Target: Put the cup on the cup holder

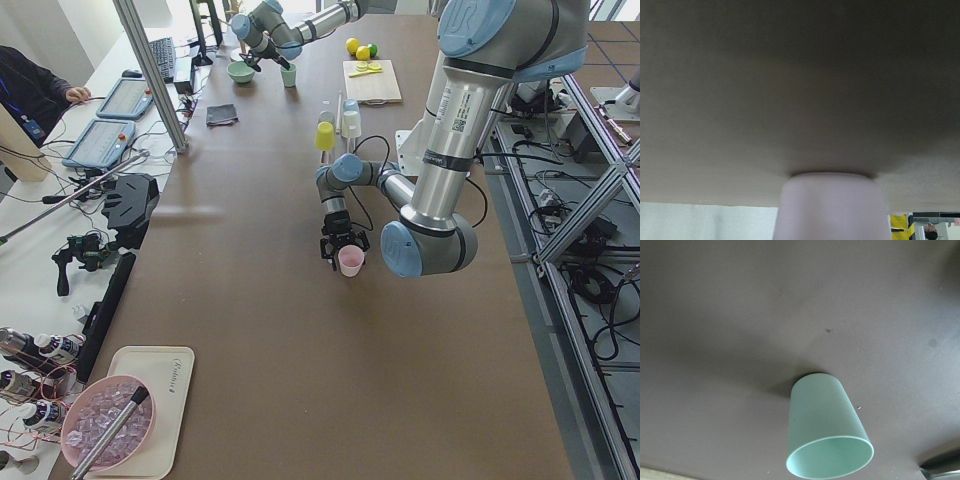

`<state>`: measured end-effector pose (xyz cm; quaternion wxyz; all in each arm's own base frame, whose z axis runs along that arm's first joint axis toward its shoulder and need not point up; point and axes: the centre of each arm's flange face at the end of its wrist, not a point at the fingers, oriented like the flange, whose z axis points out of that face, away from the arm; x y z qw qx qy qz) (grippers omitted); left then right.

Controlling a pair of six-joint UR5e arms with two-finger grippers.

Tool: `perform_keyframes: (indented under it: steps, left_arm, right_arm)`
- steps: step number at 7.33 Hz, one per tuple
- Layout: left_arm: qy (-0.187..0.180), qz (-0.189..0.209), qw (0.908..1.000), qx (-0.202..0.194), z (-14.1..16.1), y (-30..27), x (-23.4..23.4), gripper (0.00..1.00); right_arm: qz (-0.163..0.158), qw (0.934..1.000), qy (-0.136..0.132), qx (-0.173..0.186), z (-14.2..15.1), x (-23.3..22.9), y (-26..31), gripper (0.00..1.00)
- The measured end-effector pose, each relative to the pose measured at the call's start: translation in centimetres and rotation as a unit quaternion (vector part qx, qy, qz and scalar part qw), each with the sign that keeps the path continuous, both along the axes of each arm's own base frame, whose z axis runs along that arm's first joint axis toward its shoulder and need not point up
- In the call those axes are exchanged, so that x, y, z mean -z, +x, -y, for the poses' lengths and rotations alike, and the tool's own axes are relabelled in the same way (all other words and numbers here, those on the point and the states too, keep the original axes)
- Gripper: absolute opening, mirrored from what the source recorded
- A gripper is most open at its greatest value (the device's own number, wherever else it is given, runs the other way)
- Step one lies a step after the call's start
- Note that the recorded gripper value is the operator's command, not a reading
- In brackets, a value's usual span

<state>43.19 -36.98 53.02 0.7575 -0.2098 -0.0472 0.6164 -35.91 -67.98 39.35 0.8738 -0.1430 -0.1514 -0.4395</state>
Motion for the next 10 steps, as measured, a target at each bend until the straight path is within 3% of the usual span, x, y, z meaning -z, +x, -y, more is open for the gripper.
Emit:
perform_keyframes:
  steps: [2,6,8,10]
  left_arm:
    - [0.003,-0.001,1.0000,0.005,-0.2,-0.4,-0.3,0.97]
    - [0.011,-0.006,0.9998,0.016,-0.8,-1.4,-1.4,0.90]
    - [0.016,-0.014,0.9996,0.018,-0.9,-1.5,-0.7,0.58]
    - [0.022,-0.025,0.9993,0.017,-0.9,-1.6,0.2,0.48]
  right_arm:
    - [-0.036,0.9990,-0.013,0.023,0.3,-1.1,-1.8,0.96]
    - [-0.055,0.9900,0.031,0.126,0.9,-2.7,-4.6,0.98]
    - [-0.056,0.9861,0.039,0.152,0.5,-3.2,-5.7,0.98]
    - [-0.058,0.9837,0.034,0.167,-0.1,-4.0,-6.7,0.98]
